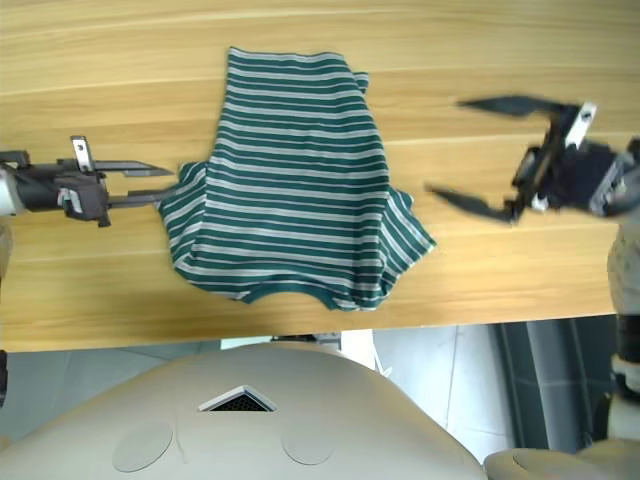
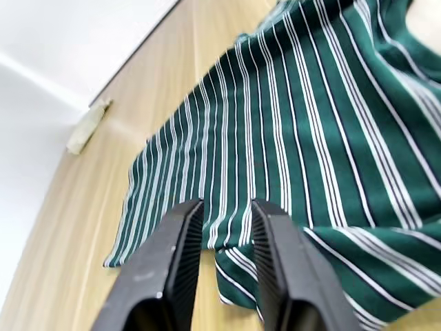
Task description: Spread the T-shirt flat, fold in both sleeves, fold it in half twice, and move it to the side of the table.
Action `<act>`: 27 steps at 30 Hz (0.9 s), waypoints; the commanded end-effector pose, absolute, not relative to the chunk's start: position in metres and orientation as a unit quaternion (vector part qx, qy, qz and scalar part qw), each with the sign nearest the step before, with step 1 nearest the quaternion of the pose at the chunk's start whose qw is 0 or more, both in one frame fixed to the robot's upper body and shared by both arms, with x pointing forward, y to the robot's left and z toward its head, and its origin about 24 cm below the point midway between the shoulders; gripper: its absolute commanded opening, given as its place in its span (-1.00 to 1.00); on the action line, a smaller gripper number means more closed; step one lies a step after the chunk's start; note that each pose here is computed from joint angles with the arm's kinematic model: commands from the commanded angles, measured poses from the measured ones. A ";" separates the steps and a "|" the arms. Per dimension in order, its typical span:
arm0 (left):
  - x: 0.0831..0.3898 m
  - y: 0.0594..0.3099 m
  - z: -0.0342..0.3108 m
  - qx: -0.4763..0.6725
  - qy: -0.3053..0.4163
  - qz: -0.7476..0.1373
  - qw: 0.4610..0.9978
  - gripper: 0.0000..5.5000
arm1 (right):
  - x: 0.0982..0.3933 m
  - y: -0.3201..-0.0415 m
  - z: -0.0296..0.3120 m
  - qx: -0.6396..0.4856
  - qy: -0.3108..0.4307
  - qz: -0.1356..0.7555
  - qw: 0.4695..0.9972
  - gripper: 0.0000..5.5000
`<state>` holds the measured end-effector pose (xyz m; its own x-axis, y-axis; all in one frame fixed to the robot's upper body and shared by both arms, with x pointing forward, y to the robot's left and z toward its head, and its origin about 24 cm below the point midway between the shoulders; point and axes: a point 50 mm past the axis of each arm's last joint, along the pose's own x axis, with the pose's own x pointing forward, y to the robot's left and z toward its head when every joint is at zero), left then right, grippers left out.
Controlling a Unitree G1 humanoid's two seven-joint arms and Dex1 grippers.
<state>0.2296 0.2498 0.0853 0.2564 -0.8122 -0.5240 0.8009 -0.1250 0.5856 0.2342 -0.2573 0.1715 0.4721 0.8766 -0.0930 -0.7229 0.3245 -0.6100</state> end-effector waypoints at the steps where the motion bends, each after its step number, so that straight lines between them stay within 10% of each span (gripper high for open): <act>1: 0.223 0.243 0.052 0.453 0.035 -0.636 0.623 -0.78 | 0.301 -0.232 0.162 -0.369 -0.118 0.380 0.840 0.19; 7: 0.204 0.240 0.027 0.460 0.075 -0.681 0.565 -1.00 | 0.375 -0.203 0.144 -0.417 -0.053 0.252 0.872 -0.28; 17: 0.143 0.276 0.009 0.442 0.194 -0.752 0.449 -1.00 | 0.396 -0.174 0.104 -0.446 0.064 0.256 0.855 -0.99; 27: 0.130 0.266 0.016 0.436 0.177 -0.767 0.437 -1.00 | 0.380 -0.124 0.082 -0.330 0.073 0.427 0.839 -0.99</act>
<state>0.1638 0.2636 0.0473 -0.0578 -0.6134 -0.7876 0.7939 -0.5066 0.3363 0.3806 -0.1308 0.0791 0.6553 0.6219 -0.4288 -0.7371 0.4022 -0.5431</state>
